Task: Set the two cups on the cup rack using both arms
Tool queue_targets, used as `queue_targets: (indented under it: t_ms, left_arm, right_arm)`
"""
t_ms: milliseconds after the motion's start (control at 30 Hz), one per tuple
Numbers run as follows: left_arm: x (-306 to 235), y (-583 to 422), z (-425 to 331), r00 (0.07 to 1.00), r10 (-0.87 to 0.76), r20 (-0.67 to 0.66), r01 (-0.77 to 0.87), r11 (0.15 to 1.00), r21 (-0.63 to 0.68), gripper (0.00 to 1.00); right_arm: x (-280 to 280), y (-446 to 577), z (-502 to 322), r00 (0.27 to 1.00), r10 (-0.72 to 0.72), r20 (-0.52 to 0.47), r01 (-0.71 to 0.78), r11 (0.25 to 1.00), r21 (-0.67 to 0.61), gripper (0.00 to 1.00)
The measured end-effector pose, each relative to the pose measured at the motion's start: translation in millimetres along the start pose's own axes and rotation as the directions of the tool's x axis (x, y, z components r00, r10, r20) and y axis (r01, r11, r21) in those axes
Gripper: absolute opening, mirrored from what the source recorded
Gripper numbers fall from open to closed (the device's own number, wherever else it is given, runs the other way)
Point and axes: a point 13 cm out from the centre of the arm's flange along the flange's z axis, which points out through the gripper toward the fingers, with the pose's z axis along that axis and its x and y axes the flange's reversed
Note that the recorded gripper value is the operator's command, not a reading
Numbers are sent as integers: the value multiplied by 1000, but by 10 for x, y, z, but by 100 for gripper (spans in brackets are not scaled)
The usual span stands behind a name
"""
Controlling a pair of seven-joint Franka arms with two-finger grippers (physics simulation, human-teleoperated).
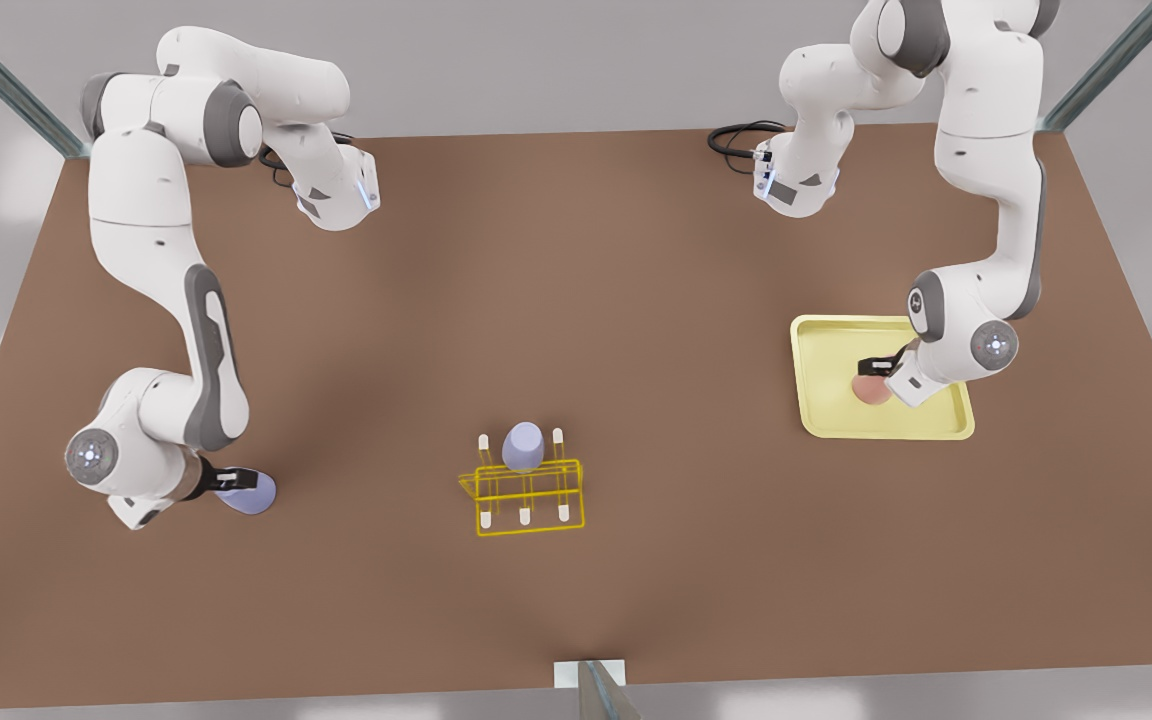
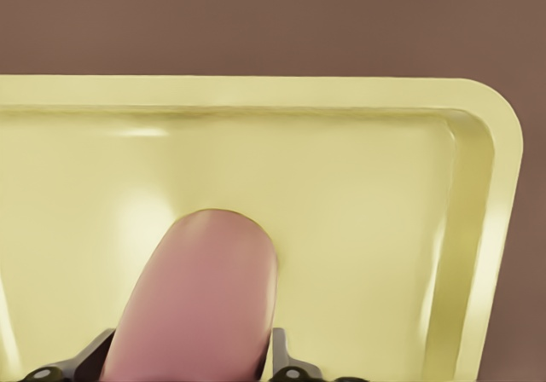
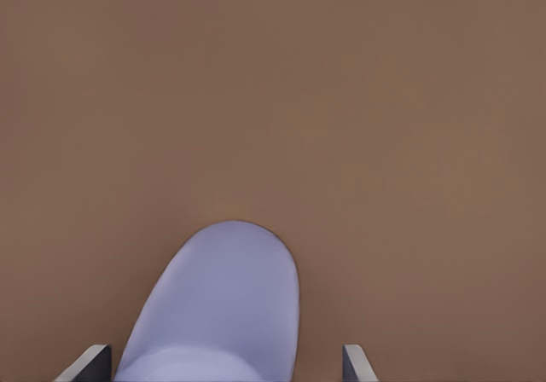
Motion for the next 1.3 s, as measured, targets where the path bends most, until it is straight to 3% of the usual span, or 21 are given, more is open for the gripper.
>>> queue_targets:
  t_ms: [533, 633, 933, 1133, 1300]
  left_arm:
    - [-100, -6, 7, 999, 34, 24, -34, 999, -10, 85]
    - [-134, -1, -45, 999, 35, 33, -34, 999, -10, 85]
    - [-523, -41, -832, 998, 37, 57, -37, 999, -7, 84]
    - [-1236, -1188, -1528, 988, 125, 87, -129, 991, 38, 84]
    - [-1742, -2087, -1935, 992, 19, 122, -44, 978, 206, 84]
  right_arm:
    - [97, 70, 374, 1000, 6, 18, -6, 1000, -12, 100]
    - [91, 81, 373, 1000, 3, 24, -3, 1000, -12, 90]
    - [60, 137, 334, 999, -12, 36, 13, 1000, -15, 78]
    - [5, 164, 243, 999, 2, 53, -1, 1000, -28, 78]
    - [-109, 459, -97, 995, -7, 95, 14, 998, -67, 78]
